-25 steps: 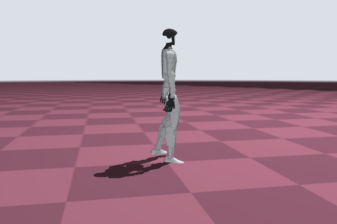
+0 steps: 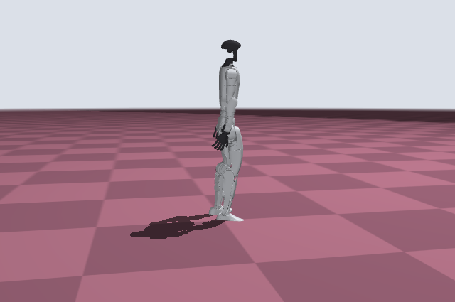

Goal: In place motions

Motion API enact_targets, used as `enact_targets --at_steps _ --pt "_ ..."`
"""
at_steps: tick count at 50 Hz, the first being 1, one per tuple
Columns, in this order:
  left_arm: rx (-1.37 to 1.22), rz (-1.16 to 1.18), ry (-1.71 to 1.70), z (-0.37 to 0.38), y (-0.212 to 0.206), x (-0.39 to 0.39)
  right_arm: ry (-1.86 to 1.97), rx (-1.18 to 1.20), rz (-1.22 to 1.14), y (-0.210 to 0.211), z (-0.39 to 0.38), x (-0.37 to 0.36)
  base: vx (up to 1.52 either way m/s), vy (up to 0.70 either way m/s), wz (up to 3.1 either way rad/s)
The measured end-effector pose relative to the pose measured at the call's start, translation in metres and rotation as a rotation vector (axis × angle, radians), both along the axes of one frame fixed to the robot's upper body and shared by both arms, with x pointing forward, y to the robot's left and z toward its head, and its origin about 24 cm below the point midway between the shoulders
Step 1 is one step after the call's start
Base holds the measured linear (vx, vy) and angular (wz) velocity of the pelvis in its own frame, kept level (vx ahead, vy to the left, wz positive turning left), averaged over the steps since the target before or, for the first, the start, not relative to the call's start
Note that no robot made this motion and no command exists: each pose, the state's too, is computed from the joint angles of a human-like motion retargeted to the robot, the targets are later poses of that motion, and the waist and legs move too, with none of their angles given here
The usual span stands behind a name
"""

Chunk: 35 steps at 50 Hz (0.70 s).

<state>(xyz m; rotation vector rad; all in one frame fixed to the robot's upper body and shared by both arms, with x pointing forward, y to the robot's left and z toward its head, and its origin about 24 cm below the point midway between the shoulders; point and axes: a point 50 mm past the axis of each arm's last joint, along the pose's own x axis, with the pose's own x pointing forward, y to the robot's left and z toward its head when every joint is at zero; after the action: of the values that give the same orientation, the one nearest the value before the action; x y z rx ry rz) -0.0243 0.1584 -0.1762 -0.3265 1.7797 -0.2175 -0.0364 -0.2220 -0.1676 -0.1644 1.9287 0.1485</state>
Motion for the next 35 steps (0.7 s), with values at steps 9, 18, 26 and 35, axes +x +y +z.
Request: enact_targets --at_steps 9,18,26,35 --pt "0.02 0.025 0.026 0.001 0.01 -0.004 -0.177 0.052 0.038 0.009 -0.007 0.043 -0.03 0.01 1.27" --pt "0.024 0.1 -0.052 0.0 0.011 0.019 -0.236 0.049 0.068 0.001 -0.005 0.062 -0.14 -0.02 1.67" --pt "0.028 0.105 -0.109 -0.002 0.002 0.029 -0.192 0.0 0.111 -0.016 -0.002 0.055 -0.3 0.06 1.9" --pt "0.129 0.135 -0.102 -0.003 0.014 0.022 -0.091 0.003 0.059 -0.017 0.0 0.019 -0.25 0.15 3.06"
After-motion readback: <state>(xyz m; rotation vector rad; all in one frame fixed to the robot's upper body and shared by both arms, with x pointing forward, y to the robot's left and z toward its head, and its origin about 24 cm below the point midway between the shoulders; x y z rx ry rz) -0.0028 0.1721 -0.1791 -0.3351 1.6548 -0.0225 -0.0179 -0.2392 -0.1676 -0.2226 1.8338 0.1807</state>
